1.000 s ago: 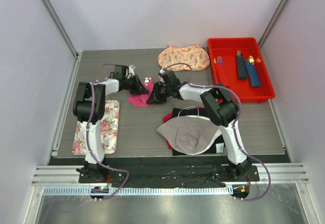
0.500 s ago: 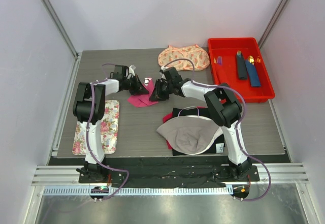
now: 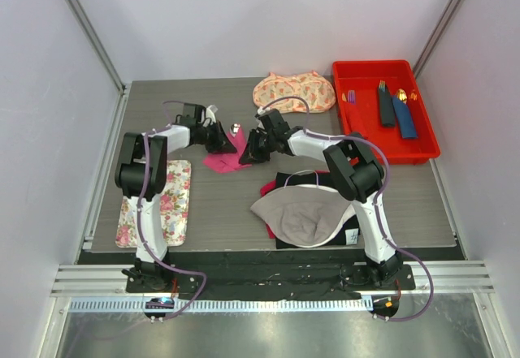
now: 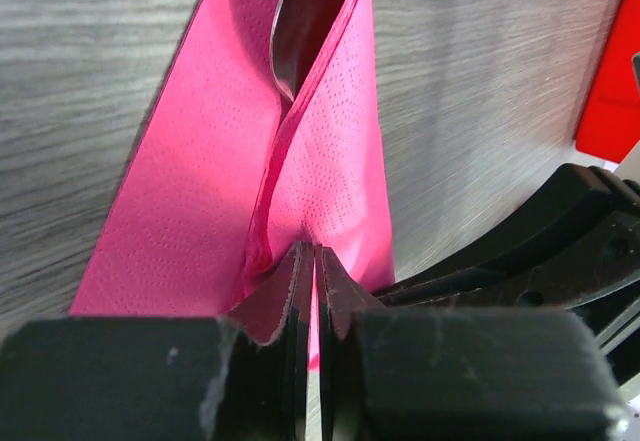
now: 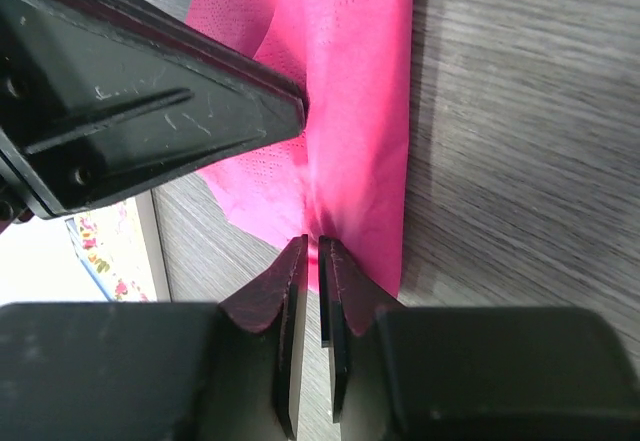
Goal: Place the utensils on the paper napkin and roll it up
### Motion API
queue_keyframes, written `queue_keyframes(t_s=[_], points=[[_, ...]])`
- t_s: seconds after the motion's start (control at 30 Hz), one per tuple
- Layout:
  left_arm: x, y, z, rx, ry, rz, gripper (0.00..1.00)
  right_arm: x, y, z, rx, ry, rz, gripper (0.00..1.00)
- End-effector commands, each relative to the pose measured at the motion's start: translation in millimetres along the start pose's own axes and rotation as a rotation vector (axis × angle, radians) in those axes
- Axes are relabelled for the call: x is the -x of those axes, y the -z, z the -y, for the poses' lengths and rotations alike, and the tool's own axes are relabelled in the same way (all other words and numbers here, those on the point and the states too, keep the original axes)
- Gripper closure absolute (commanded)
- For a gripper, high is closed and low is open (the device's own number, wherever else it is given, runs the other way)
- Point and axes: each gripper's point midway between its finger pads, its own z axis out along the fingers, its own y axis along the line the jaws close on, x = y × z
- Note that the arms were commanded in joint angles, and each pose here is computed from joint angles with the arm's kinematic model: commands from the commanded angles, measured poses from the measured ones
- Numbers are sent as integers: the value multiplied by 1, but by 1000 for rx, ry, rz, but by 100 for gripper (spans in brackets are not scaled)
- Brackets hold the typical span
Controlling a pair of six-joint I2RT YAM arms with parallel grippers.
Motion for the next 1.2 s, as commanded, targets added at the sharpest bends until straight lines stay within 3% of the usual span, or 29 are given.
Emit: queue_keyframes(t_s=[0.0,0.1,0.27,0.43,0.57,0.67,0.87,1.17], points=[[-12,7,-1,36,-5,-37,92,-15,-10,14,-42,-37,-45,82],[-17,-1,-10,52,0,-56,93,-11,-4,-4,26,-38,-26,82],[-29,-13,-15,76,-48,-120,94,-29,0,-33,153,-83,-106,79],[-41,-14,-21,94,-101,-181,95,29,34,-71,332,-68,18,77],[-48,-14,-23,86,-111,-201,96,89,60,-65,296,-42,194,77],[-49,-14,-23,82,-114,-204,96,110,59,-45,200,-16,263,79],[-46,-14,-22,86,-126,-198,95,118,35,-25,129,-22,274,82],[-44,-16,-25,99,-131,-201,94,97,10,-16,168,-124,203,83]])
